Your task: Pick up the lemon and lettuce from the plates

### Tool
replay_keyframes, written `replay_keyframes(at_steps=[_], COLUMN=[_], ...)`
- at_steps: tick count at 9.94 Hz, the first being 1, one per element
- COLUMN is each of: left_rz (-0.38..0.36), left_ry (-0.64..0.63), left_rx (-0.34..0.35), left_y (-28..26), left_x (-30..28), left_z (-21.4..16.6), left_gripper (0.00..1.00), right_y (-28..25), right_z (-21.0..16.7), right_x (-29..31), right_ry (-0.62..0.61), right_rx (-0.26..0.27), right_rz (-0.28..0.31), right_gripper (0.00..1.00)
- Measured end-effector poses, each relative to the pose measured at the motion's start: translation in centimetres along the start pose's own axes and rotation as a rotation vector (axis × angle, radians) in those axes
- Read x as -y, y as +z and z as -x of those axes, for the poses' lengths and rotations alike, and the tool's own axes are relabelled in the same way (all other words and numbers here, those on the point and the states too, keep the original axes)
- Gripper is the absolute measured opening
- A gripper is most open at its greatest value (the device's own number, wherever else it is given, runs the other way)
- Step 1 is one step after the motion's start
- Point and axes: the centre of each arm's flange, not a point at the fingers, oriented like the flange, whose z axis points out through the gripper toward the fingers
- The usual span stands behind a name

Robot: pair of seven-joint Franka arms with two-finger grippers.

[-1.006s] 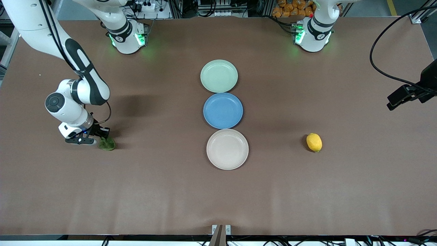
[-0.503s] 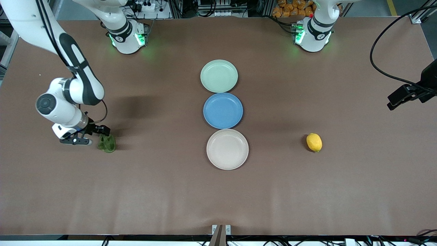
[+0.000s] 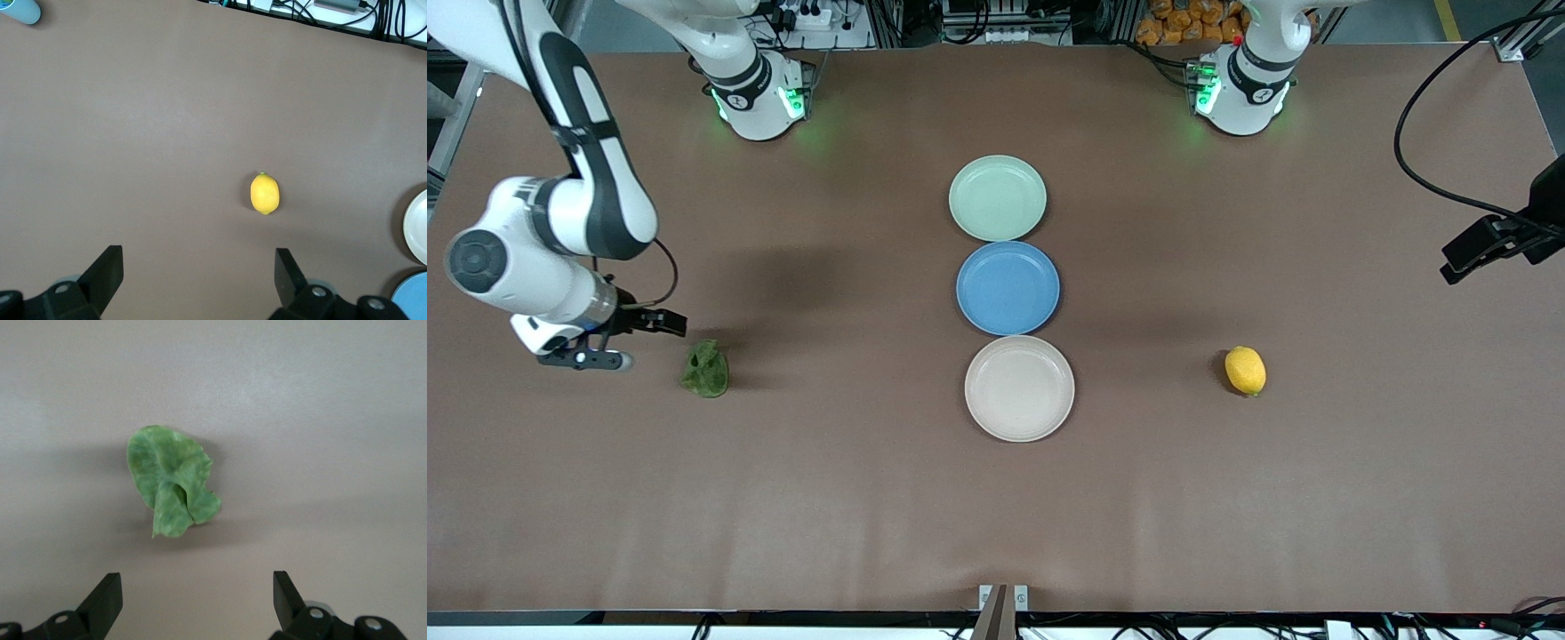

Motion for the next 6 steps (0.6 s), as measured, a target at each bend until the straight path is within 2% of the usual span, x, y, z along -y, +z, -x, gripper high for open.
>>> replay_keyframes(at_steps=[2,5,6], left_rz=[-0.001,-0.001,-0.001], left_ry=[-0.003,-0.002,-0.003], left_rx=[0.003,0.004,0.004], left_y=[0.1,0.2,0.1], left_x=[0.2,0.1,0.2], left_z=[0.0,0.0,0.0], left_gripper=[1.00,1.00,1.00], right_y=[-5.5,-14.6,-17.5], right_z=[0.0,0.4,0.5], right_x=[0.2,0.6,1.1], right_ry=[-0.003,-0.009,-0.017], right_rx=[-0.010,0.027,0.023], right_rz=[0.003,0.008,0.010], right_gripper=[1.00,1.00,1.00])
